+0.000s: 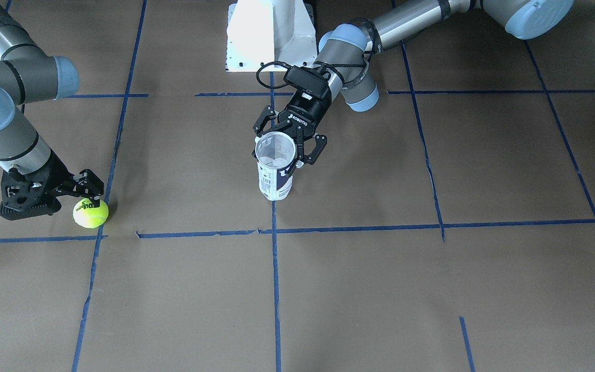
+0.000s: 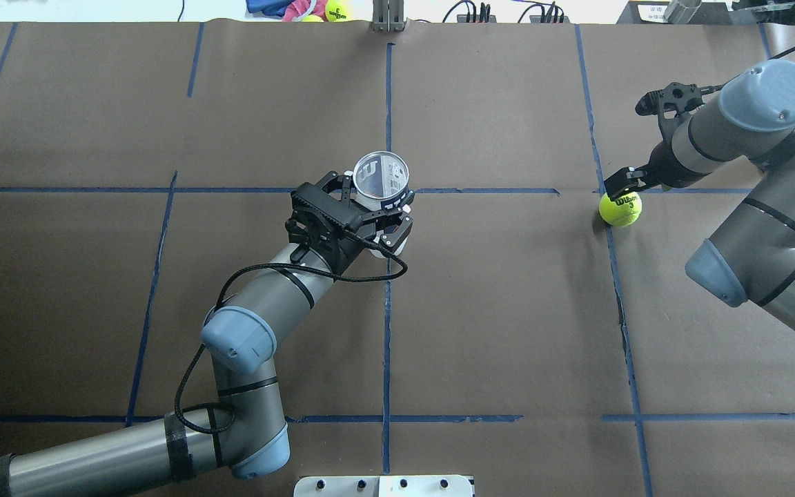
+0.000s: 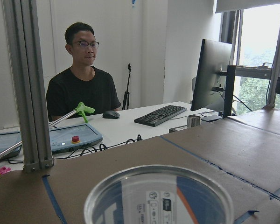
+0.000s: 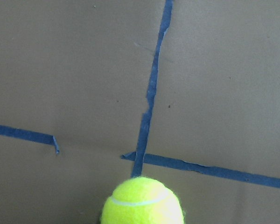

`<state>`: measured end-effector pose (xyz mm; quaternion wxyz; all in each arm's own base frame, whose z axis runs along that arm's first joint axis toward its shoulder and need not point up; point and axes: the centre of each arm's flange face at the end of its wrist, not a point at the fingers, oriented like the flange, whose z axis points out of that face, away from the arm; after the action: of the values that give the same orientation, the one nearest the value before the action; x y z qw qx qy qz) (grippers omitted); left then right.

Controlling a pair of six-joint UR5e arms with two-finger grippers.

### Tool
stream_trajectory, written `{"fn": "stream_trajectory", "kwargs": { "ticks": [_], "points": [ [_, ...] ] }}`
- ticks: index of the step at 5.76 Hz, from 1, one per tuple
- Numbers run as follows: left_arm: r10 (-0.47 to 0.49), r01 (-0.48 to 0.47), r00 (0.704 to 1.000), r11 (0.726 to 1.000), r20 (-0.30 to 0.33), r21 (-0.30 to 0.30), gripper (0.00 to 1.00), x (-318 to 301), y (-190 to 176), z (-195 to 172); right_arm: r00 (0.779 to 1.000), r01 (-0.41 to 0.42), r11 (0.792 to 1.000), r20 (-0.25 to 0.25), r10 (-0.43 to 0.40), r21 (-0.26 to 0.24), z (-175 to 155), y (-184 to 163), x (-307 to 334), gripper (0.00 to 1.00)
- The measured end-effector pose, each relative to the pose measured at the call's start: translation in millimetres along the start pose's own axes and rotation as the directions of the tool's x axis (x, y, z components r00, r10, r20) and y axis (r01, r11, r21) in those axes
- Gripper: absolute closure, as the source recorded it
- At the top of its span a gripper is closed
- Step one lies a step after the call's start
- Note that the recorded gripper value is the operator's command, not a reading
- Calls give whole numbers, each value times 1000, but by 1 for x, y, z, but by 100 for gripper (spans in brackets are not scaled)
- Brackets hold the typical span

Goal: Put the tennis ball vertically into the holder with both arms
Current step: 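Hold the can upright with the left gripper while the right reaches a ball, then close the right gripper on the tennis ball and lift it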

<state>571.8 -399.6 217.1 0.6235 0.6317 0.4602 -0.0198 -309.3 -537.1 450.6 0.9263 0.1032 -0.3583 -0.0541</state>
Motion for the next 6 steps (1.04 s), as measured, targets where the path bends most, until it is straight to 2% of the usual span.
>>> {"fn": "stream_trajectory", "kwargs": {
  "ticks": [4,6],
  "points": [
    [-1,1,1000,1000,-1,-1,17,1,1,0,1000,29,998,-9,-29,-51,31,16,-14,1],
    [-1,1,1000,1000,-2,-2,17,2,1,0,999,41,997,-26,-43,-59,43,16,-18,1]
  ]
}}
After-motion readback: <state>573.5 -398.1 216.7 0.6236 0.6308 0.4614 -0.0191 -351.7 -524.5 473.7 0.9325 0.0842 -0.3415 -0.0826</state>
